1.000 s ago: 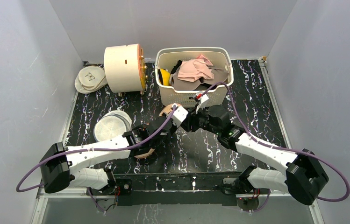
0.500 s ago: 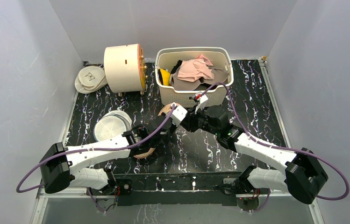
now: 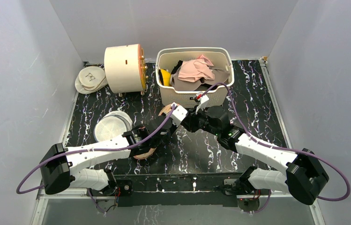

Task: Unzip the laundry bag and remove the bra
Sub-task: Unzip the laundry bag at the center of the board.

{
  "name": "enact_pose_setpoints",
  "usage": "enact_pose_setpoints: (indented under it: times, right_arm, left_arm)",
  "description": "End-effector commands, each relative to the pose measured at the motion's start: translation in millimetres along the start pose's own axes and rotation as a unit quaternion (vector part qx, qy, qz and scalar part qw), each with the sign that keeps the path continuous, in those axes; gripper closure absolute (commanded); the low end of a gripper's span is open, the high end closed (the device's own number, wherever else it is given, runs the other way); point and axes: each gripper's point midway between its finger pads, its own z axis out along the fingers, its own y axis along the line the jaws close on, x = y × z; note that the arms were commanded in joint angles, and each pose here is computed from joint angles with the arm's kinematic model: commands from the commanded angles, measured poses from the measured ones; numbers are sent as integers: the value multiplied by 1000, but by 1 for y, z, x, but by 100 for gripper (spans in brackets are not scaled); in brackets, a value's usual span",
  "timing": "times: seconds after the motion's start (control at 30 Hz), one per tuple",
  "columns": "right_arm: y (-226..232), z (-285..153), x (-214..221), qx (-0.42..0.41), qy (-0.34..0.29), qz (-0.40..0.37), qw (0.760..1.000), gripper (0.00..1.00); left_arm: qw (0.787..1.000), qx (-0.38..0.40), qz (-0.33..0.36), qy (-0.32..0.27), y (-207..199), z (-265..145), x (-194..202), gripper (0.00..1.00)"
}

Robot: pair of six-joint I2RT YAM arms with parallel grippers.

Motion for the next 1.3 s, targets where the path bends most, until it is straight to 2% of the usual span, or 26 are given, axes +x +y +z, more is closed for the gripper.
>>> enact_pose_setpoints:
  times: [0.0,0.2,0.5,0.63,0.83,1.1,1.13,1.27]
  right_arm:
    - [15,3,-42,-23,-62,-18,998,86]
    - [17,6,-42,-30,-62,-19,997,81]
    - [14,10,-44,-23,-66,-17,997,83]
    - [1,8,-44,11,-68,-19,997,93]
    - [-16,-1,-48,62,-83,-29,994,99]
    - [-36,-10,-56,120,-97,-57,986,100]
    - [-51,-13,-55,160,-91,-66,981,100]
    - [-64,-14,-53,187,-83,-82,975,100]
  left_arm:
    - [999,8,-23,-35,3,-10,-28,100]
    - [999,8,-22,-34,3,-10,-27,100]
    - [999,10,-22,-32,2,-10,-26,100]
    - [999,8,-22,-32,3,-11,-26,100]
    - [999,10,-19,-31,3,-11,-25,100]
    - [999,23,-8,-27,-2,-9,-23,100]
    - [999,29,-3,-28,-4,-10,-22,100]
    - [998,45,2,-32,-8,-11,-23,100]
